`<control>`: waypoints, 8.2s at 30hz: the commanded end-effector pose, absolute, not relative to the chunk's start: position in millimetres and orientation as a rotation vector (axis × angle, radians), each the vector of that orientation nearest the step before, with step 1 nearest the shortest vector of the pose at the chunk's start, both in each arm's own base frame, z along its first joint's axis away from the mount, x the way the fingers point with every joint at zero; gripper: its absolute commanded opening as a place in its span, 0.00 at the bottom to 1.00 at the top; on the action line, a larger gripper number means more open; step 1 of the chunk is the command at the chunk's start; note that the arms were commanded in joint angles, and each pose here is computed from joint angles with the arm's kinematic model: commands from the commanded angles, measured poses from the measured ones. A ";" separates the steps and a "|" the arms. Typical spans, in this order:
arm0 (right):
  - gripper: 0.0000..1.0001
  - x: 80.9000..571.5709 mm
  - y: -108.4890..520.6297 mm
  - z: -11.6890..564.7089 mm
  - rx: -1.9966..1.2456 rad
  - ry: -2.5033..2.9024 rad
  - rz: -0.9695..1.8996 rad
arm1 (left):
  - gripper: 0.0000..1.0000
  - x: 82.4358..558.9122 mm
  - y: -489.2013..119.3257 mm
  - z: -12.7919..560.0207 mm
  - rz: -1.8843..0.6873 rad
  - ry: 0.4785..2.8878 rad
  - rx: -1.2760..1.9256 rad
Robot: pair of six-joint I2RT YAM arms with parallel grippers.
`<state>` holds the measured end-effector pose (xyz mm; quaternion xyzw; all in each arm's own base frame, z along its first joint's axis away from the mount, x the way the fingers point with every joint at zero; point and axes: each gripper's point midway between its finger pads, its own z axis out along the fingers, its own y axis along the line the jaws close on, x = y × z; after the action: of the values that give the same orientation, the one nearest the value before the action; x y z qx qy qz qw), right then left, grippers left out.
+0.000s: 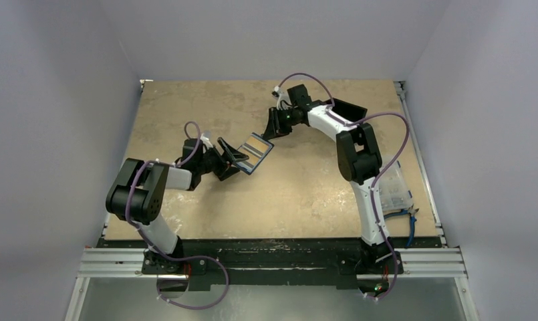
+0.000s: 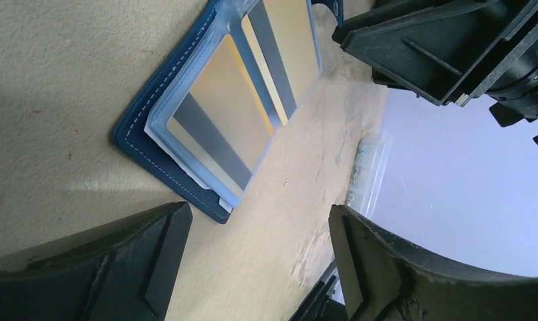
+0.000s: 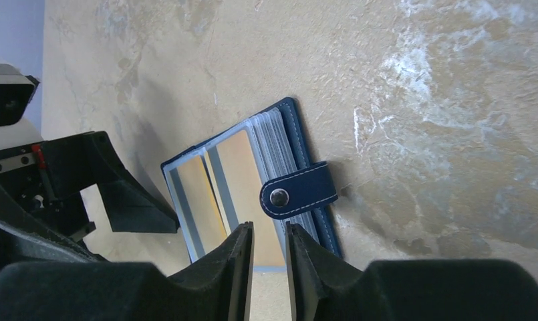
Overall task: Put the credit cards into the card holder
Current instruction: Close the card holder at the center of the board.
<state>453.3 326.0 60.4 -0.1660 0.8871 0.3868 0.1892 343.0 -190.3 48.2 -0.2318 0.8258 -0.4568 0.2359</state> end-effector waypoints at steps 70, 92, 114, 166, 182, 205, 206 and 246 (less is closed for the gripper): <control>0.51 473.1 318.1 108.1 -0.470 2.159 0.617 | 0.38 418.4 -238.4 22.7 -1.191 2.418 -0.684; 0.54 464.2 294.1 55.9 -0.645 2.222 0.334 | 0.38 411.2 -231.0 9.5 -1.183 2.486 -0.607; 0.56 445.0 318.4 48.5 -0.649 2.196 0.518 | 0.38 413.0 -233.7 7.9 -1.214 2.492 -0.611; 0.27 479.8 291.5 104.7 -0.102 2.100 0.774 | 0.33 425.5 -237.4 23.0 -1.190 2.469 -0.486; 0.27 480.4 300.9 92.6 -0.170 2.144 0.884 | 0.31 420.5 -245.5 20.9 -1.210 2.482 -0.467; 0.41 471.0 329.3 88.8 -0.363 2.153 0.845 | 0.31 420.6 -246.1 21.1 -1.210 2.482 -0.465; 0.41 470.1 329.5 87.2 -0.365 2.156 0.843 | 0.31 420.6 -246.1 21.2 -1.211 2.482 -0.465; 0.30 468.5 319.4 94.7 -0.352 2.148 0.797 | 0.31 419.9 -246.8 20.0 -1.211 2.484 -0.462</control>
<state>461.9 317.2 58.7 -0.1359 0.8705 0.3040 0.3623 428.0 -247.9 50.2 -0.1595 0.8525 -0.4621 0.1851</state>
